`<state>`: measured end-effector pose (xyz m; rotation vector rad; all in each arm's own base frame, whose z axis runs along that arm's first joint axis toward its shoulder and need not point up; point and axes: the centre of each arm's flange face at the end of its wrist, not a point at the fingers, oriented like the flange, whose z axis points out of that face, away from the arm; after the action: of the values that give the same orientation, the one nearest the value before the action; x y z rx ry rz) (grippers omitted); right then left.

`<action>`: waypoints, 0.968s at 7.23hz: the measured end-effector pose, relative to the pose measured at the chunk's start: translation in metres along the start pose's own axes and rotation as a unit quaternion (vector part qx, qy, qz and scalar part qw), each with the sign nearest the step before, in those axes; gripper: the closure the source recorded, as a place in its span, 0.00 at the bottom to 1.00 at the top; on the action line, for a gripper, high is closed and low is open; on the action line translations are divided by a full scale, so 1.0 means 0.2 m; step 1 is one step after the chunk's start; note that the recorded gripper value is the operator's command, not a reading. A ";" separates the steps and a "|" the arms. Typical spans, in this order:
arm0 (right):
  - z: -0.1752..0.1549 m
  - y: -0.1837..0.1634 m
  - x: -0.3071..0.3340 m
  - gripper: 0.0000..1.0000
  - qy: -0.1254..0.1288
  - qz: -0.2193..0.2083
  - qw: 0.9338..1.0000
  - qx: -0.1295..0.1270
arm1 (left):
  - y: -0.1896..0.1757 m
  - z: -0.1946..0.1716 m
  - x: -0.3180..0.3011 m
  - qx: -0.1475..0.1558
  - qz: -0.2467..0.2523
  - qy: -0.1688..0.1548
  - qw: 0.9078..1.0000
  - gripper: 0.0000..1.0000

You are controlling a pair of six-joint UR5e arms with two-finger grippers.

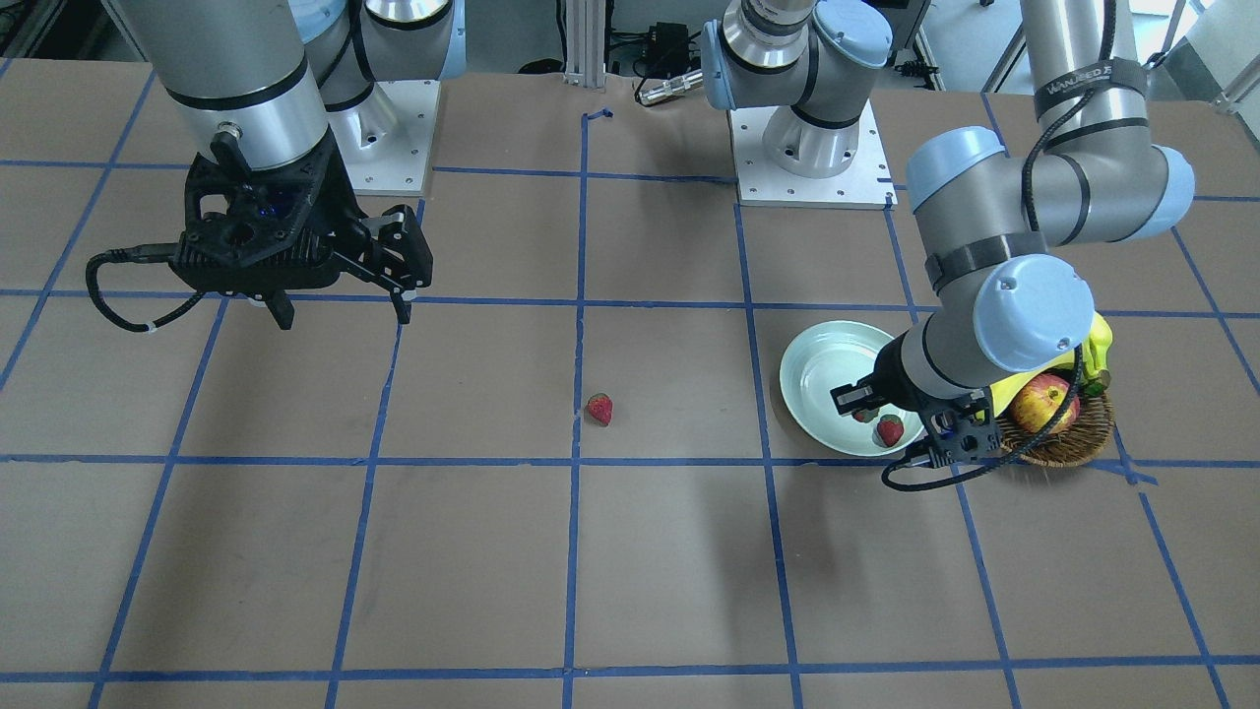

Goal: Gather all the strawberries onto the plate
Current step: 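Carry it onto the green plate and open the left gripper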

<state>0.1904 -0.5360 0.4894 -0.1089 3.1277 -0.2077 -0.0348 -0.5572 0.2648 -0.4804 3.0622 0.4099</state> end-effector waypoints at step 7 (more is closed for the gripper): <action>0.00 0.00 0.00 0.00 0.000 0.001 1.000 -0.001 | 0.02 0.24 -0.18 -0.056 0.038 0.001 0.998 0.00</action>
<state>0.1902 -0.5360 0.4892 -0.1052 3.1269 -0.2055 -0.0027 -0.5296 0.2224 -0.3692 3.0797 0.5854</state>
